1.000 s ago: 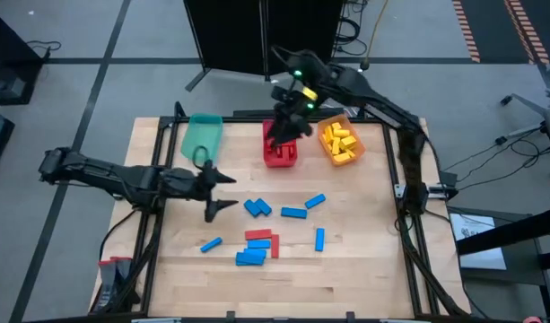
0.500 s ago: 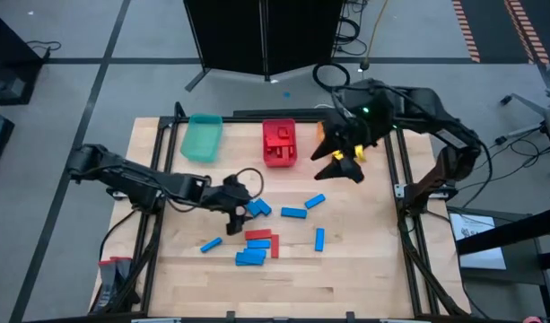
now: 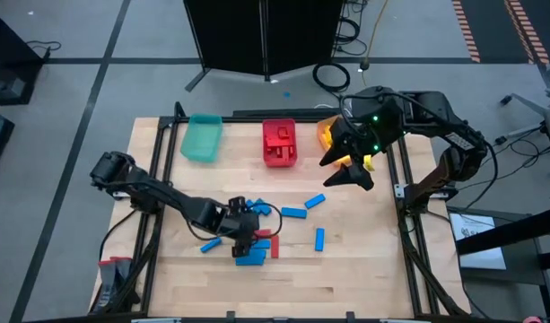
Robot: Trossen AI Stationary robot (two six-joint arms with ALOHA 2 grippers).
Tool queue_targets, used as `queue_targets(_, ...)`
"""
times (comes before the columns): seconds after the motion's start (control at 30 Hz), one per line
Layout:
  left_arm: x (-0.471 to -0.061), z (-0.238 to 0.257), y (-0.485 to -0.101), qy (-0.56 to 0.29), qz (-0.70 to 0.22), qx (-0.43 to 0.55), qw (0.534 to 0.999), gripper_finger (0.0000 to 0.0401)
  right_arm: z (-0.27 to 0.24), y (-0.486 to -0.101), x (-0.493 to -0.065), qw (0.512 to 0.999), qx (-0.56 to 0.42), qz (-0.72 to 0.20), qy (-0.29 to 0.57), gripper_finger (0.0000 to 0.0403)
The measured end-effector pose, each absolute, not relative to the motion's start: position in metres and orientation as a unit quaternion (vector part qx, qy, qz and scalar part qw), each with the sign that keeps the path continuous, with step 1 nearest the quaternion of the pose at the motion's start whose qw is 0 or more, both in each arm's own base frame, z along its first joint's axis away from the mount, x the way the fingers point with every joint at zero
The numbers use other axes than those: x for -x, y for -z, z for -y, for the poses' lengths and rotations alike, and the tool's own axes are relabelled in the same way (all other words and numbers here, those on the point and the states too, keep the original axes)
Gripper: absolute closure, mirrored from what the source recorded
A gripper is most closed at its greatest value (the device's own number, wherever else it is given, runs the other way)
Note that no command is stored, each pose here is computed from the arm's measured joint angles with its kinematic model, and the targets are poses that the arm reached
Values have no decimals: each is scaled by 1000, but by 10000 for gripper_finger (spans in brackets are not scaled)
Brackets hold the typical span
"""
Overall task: Sort blocks
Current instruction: Put the red block into the red bin
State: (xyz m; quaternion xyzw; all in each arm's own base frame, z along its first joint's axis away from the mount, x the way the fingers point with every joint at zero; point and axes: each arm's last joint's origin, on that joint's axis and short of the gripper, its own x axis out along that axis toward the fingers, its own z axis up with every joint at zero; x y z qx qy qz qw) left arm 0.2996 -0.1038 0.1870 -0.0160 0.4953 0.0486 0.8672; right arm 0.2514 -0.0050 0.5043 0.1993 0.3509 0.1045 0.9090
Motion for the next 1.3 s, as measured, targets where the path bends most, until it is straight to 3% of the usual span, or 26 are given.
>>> queue_targets(0.2, -307, 96, -171, -94, -504, 8, 859, 68, 5, -503, -252, 909, -192, -355, -108, 95)
queue_targets(0.57, -313, 101, -158, -77, -515, 13, 853, 69, 5, -501, -251, 905, -190, -365, -109, 95)
queue_targets(0.9, -315, 101, -160, -62, -508, -8, 859, 133, 5, -501, -250, 904, -190, -368, -108, 95)
queue_targets(1.3, -322, 105, -152, -52, -495, 3, 867, 139, 5, -501, -250, 903, -195, -369, -107, 95)
